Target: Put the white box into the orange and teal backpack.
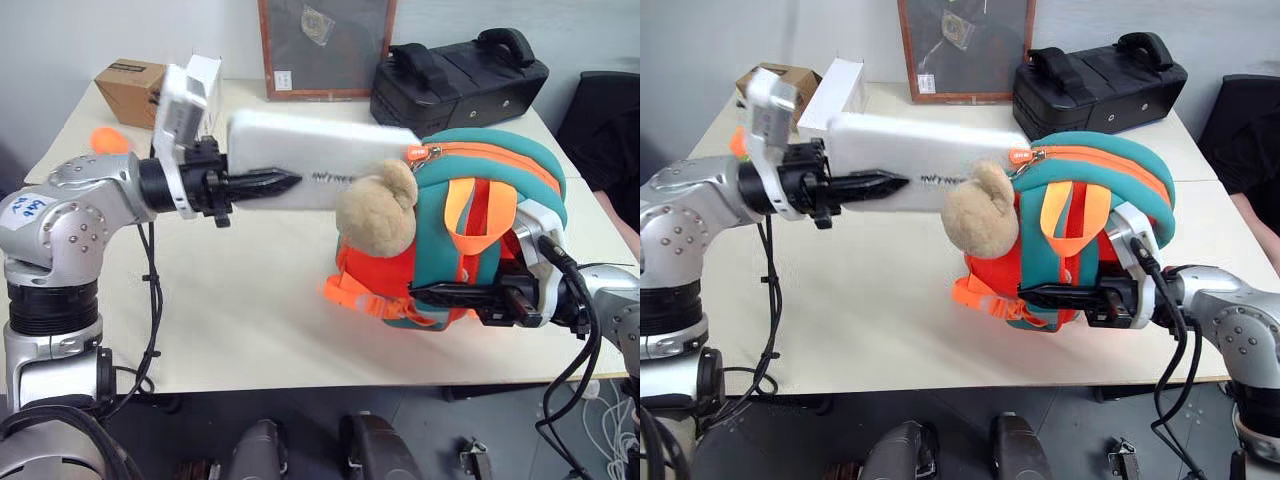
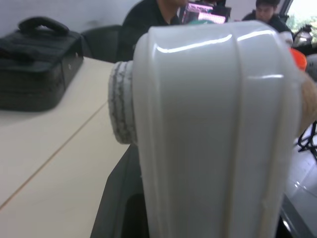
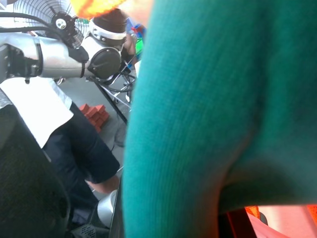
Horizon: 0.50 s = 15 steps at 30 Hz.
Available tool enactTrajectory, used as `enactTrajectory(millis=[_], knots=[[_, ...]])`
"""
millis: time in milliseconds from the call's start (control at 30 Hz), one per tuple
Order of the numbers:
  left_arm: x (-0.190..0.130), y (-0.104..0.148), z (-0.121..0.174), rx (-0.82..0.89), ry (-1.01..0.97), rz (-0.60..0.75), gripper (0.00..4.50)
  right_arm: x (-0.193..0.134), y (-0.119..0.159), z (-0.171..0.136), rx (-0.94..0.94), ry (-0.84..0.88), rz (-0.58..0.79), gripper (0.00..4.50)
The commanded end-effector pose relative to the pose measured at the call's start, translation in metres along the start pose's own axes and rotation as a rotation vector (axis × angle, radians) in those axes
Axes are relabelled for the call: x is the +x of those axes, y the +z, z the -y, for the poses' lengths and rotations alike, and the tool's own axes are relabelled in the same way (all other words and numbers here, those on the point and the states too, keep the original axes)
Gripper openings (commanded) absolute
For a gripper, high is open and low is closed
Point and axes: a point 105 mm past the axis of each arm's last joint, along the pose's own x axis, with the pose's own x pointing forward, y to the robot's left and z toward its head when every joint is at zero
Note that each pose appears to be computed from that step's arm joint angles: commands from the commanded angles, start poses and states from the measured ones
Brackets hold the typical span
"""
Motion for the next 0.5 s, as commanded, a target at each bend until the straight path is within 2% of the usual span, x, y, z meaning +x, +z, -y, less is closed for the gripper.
enactTrajectory(millis=[33, 167, 367, 500], knots=[[-0.011, 0.009, 0.012, 0.030, -0.024, 0.014, 1.22, 0.003, 0.002, -0.006, -0.022, 0.012, 0.005, 0.03], [-0.027, 0.000, 0.019, 0.036, -0.065, -0.076, 1.22, 0.004, 0.003, -0.004, -0.024, 0.006, 0.006, 0.03], [-0.040, 0.002, 0.016, 0.040, -0.080, -0.104, 1.22, 0.003, 0.007, -0.002, -0.027, 0.000, 0.012, 0.03], [-0.045, 0.035, 0.004, 0.076, -0.056, -0.016, 1.22, 0.005, 0.007, -0.002, -0.031, 0.002, 0.005, 0.03]])
